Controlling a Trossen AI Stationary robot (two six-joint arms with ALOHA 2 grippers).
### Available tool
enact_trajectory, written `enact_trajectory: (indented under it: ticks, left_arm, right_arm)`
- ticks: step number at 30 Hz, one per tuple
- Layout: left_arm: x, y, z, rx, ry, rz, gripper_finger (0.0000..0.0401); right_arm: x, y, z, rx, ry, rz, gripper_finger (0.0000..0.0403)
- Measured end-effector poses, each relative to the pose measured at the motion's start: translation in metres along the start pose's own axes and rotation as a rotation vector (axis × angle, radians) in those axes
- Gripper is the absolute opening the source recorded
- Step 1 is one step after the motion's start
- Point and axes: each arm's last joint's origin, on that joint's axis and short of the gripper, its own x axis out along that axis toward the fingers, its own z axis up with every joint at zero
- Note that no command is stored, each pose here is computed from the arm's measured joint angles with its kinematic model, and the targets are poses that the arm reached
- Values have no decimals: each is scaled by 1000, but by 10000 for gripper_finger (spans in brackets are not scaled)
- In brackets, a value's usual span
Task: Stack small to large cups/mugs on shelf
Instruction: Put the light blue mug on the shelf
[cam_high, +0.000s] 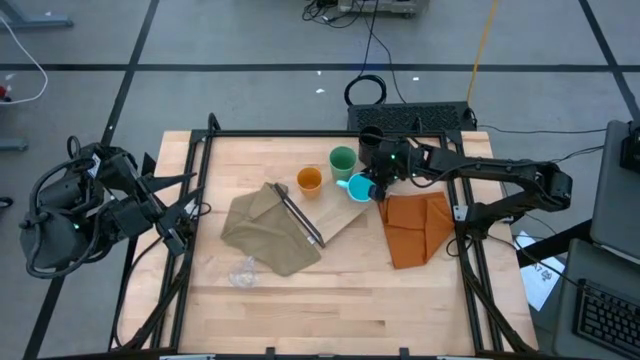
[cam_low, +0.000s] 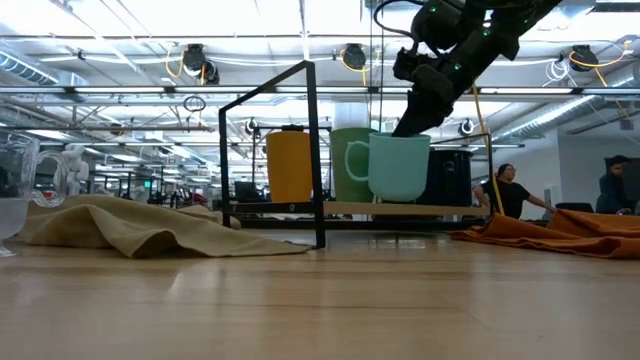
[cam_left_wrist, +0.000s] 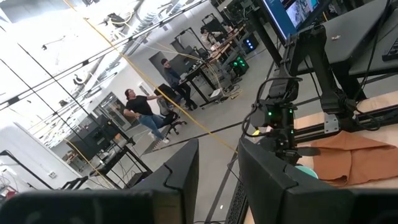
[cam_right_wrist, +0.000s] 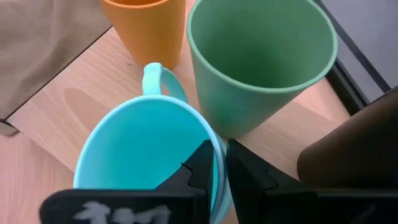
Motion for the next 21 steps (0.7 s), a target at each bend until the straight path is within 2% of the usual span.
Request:
enact_trajectory:
  ticks: [11, 21]
  left_arm:
    - [0, 0, 0, -4, 0, 0, 113]
    - [0, 0, 0, -3, 0, 0, 113]
  right_arm:
    - [0, 0, -1, 1, 7, 1, 37]
    - [0, 0, -2, 13, 22, 4, 77]
